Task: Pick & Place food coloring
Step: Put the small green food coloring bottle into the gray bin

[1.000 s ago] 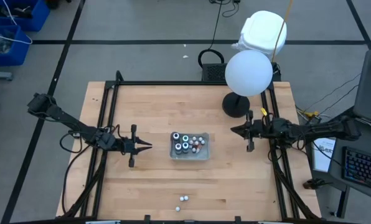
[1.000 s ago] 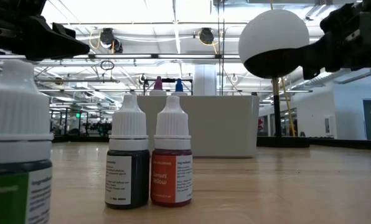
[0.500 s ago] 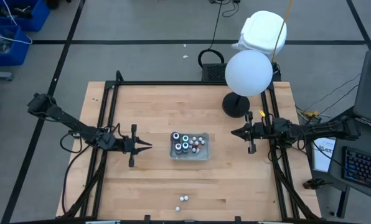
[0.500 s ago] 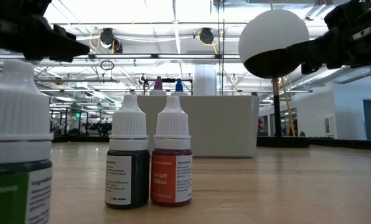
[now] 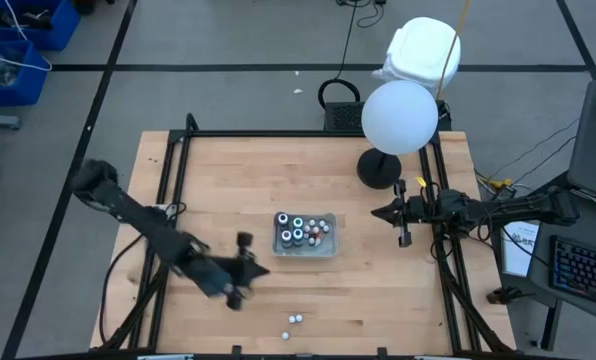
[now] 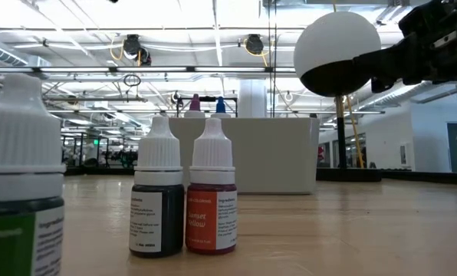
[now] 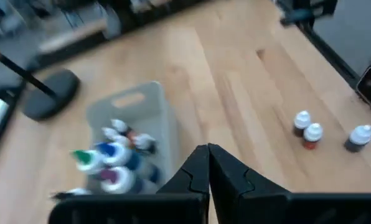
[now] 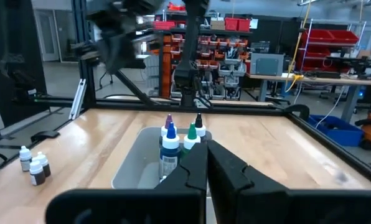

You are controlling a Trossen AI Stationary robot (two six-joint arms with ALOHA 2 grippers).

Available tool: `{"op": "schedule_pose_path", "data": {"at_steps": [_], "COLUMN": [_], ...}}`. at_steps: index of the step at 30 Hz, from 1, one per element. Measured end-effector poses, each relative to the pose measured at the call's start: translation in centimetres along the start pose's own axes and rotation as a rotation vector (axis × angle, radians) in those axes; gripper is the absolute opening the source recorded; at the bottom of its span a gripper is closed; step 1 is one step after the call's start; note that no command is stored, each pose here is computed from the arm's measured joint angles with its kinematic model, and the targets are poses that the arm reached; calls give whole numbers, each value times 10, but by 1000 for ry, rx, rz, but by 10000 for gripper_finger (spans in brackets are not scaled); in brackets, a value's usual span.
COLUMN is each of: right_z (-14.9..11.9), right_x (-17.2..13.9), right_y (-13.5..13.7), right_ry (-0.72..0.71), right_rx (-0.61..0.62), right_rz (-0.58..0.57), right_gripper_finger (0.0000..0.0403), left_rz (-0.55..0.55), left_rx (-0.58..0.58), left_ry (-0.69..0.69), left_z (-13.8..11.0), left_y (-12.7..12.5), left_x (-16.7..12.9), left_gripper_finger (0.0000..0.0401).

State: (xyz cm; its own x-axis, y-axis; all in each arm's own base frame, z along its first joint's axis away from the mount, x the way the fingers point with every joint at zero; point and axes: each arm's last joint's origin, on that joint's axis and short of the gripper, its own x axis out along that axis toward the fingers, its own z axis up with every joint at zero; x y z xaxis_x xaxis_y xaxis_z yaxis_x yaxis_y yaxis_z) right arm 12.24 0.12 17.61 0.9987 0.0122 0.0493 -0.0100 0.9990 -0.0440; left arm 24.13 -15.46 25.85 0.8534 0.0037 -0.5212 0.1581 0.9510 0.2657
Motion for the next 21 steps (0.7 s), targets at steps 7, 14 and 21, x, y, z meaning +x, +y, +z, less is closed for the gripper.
{"op": "schedule_pose_path", "data": {"at_steps": [7,14,21], "right_z": [0,-8,-12], "right_x": [0,0,0], "right_y": [0,0,1], "right_ry": [0,85,125], "right_rx": [67,115,137], "right_rz": [2,1,-1], "right_gripper_finger": [0,0,0], "left_rz": [-83,-225,-310], "left_rx": [-95,-185,-269], "left_ry": [294,518,579], "left_z": [50,82,104], "left_y": [-58,-102,-111], "left_x": [59,103,131], "left_gripper_finger": [4,37,91]}}
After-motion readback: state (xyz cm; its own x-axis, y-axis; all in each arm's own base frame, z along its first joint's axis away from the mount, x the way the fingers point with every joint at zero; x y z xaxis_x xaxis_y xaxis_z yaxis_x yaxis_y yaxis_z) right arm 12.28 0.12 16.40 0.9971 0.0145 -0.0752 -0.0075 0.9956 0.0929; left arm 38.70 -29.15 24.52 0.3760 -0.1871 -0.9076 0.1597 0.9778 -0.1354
